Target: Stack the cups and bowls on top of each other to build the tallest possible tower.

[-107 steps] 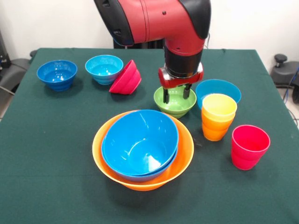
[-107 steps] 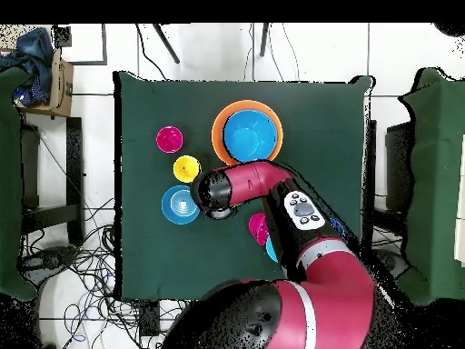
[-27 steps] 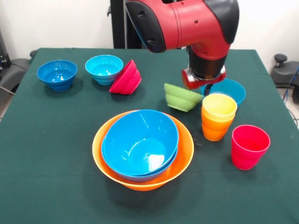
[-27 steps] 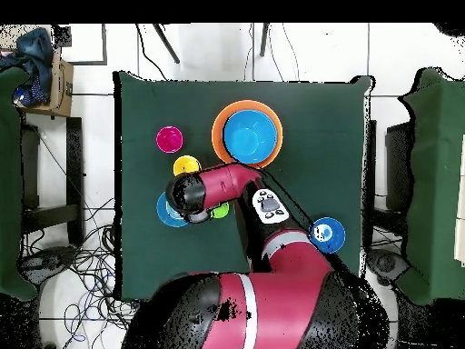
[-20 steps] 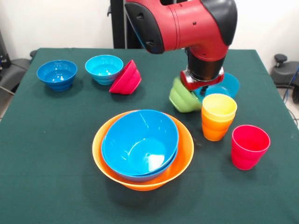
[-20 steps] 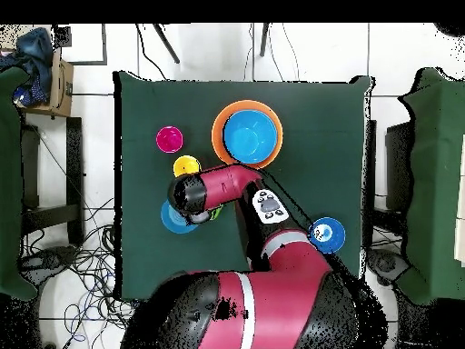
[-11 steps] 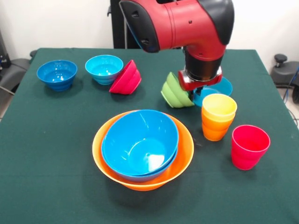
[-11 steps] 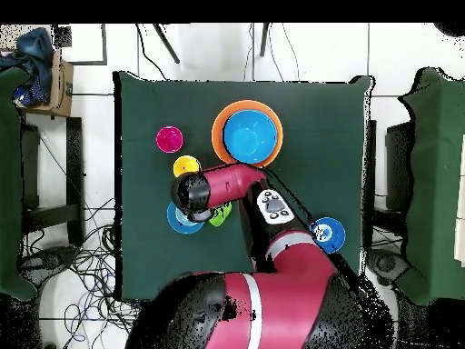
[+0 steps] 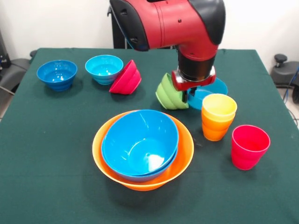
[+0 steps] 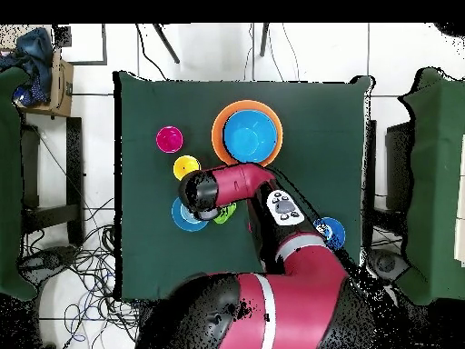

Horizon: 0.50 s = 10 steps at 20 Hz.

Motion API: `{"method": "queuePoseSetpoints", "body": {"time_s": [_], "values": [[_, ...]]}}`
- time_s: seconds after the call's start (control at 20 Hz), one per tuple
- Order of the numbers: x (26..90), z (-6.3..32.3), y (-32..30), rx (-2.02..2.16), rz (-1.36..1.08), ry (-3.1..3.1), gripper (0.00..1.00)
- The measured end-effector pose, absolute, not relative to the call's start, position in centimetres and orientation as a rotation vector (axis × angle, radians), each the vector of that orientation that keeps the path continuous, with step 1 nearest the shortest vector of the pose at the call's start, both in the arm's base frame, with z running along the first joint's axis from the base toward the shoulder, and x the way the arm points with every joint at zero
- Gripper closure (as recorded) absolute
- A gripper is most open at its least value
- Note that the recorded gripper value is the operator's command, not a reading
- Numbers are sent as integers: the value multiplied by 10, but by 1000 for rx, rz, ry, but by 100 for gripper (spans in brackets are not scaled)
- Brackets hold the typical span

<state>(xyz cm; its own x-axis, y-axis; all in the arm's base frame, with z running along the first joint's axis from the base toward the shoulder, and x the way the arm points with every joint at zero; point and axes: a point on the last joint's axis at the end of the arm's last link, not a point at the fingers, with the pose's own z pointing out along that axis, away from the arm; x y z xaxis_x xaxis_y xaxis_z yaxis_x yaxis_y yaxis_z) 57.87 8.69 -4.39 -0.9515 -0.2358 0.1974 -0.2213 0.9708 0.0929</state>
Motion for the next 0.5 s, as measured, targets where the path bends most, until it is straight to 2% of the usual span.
{"method": "queuePoseSetpoints", "body": {"time_s": [0.35, 0.5], "values": [[595, -13, 62, 255, -147, -2956, 100], [608, 13, 44, 169, -193, -2972, 100]]}}
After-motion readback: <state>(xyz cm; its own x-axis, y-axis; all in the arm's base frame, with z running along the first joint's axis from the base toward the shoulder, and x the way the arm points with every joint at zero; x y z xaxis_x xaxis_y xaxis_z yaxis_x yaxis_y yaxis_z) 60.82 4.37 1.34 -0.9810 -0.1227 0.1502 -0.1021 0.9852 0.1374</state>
